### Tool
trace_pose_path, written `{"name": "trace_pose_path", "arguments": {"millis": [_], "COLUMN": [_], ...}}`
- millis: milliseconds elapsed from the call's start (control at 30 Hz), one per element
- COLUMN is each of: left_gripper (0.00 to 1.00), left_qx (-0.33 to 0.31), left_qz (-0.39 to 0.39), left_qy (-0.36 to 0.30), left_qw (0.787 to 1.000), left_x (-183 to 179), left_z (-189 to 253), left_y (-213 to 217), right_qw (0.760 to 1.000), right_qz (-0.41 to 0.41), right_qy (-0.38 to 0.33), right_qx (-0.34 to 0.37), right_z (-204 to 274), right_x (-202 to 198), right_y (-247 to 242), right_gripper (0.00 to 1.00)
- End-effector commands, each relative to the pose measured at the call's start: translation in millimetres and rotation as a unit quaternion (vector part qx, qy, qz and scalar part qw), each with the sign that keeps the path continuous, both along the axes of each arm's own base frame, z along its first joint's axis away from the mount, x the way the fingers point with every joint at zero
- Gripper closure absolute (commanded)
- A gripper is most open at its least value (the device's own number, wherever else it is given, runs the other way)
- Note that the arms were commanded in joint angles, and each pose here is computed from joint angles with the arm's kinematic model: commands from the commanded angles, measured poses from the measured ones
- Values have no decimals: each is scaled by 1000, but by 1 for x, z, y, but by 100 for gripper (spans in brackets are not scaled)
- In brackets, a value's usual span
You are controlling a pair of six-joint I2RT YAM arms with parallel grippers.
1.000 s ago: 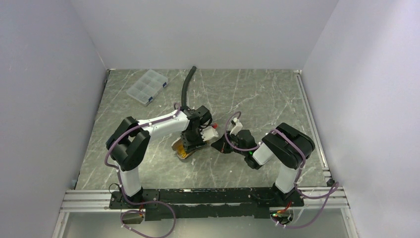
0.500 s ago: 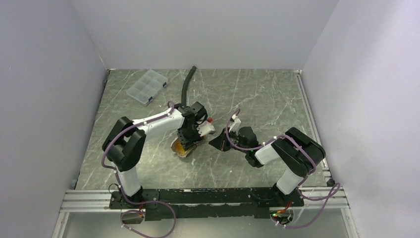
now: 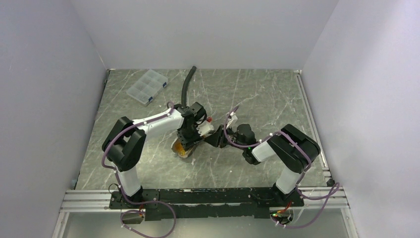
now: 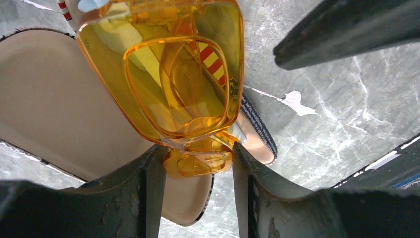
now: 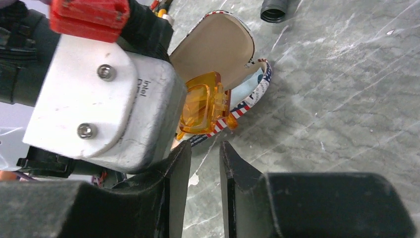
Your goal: Organize the sunglasses
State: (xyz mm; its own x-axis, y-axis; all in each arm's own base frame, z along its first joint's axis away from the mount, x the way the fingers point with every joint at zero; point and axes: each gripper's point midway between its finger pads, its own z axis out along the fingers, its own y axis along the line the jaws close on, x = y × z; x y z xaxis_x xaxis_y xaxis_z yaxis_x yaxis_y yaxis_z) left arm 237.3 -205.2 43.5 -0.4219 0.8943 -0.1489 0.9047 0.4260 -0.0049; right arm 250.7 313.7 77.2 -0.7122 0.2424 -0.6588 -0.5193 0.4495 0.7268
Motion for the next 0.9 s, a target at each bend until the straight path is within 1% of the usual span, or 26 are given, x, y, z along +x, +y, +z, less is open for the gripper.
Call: {"name": "trace_pose_path", "arguments": {"millis": [0, 133, 233, 433, 667, 767, 867], "left_gripper": [64, 64, 63, 62, 62, 62, 62], "left_qx": [-29, -30, -30, -31, -27, -30, -34], "left_qz": [-3, -5, -5, -6, -7, -6, -5], "left_qy": [-8, -6, -5, -4, 0, 0, -1], "left_qw": [1000, 1000, 1000, 1000, 1000, 1000, 999], "left_x": [-2, -3, -4, -3, -6, -6, -5], "left_z": [13, 14, 13, 12, 9, 9, 10], "left_y": [-8, -8, -8, -9, -7, -7, -8], "right_qw": [999, 999, 997, 994, 992, 992, 992], "right_qz": [-6, -9, -15, -36, -58, -62, -55], "right_qy": [-32, -30, -27, -5, -1, -2, 8], "right_qx": [35, 45, 64, 103, 114, 111, 115], "right_z": [24, 26, 31, 32, 32, 32, 30], "right_x": [18, 22, 25, 29, 32, 31, 33], "right_y": [13, 15, 15, 14, 7, 5, 10], "right_gripper": [69, 68, 68, 63, 62, 55, 54]}}
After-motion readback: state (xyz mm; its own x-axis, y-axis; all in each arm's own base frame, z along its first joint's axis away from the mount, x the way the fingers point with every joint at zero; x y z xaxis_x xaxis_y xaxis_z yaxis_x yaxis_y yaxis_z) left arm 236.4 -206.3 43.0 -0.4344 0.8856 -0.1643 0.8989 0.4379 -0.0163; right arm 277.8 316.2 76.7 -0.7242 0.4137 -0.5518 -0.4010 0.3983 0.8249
